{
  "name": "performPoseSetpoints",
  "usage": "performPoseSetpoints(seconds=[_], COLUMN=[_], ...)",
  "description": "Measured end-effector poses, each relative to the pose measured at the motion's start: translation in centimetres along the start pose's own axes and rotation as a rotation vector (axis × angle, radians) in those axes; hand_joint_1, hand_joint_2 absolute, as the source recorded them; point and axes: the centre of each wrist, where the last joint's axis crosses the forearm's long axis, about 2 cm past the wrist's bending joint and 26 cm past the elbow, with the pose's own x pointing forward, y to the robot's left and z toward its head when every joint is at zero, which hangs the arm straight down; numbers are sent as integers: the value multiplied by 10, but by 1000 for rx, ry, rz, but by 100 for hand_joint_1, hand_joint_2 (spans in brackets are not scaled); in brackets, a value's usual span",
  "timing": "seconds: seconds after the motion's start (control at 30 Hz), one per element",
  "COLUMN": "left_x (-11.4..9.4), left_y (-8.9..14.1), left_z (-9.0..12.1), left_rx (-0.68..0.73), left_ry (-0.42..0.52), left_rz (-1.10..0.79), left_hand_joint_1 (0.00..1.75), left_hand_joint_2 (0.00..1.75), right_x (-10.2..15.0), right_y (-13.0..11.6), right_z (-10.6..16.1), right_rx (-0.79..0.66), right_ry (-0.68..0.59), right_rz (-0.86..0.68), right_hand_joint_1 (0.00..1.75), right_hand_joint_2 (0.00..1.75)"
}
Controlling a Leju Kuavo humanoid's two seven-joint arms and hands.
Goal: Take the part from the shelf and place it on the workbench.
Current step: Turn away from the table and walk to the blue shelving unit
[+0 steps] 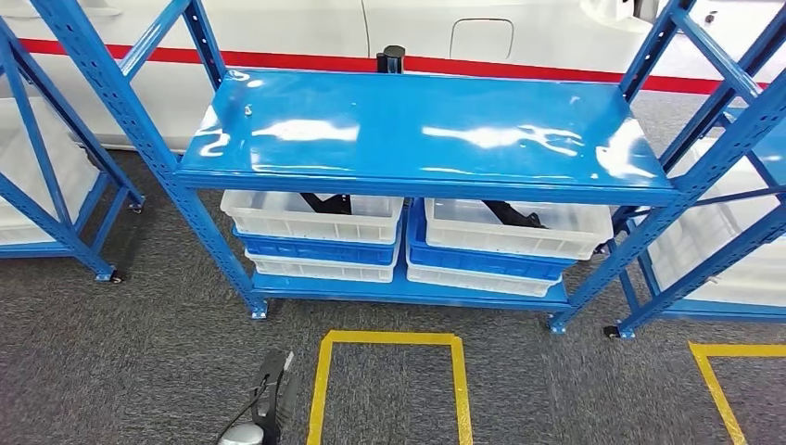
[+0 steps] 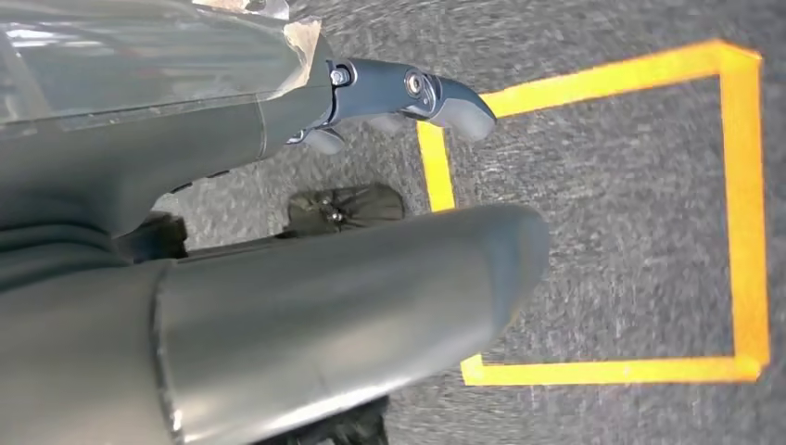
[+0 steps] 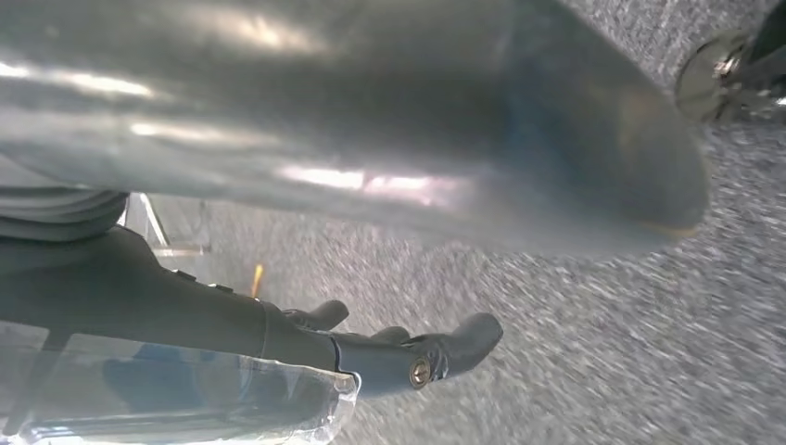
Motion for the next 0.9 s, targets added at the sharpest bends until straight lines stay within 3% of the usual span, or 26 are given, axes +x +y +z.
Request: performPoseSetpoints(seconds=[0.9], left_x=[-6], left_y=[16], left_z=[-9], left_rx=[46], left_ry=[36], left_rz=[-5], left_hand_joint_1=[0], left_hand_joint_2=[0], right_x=[2], right_y=[1], right_z=[0], right_rx=[-12], right_ry=[-19], right_rz=[21], right_hand_joint_1=[0], right_hand_joint_2=[0])
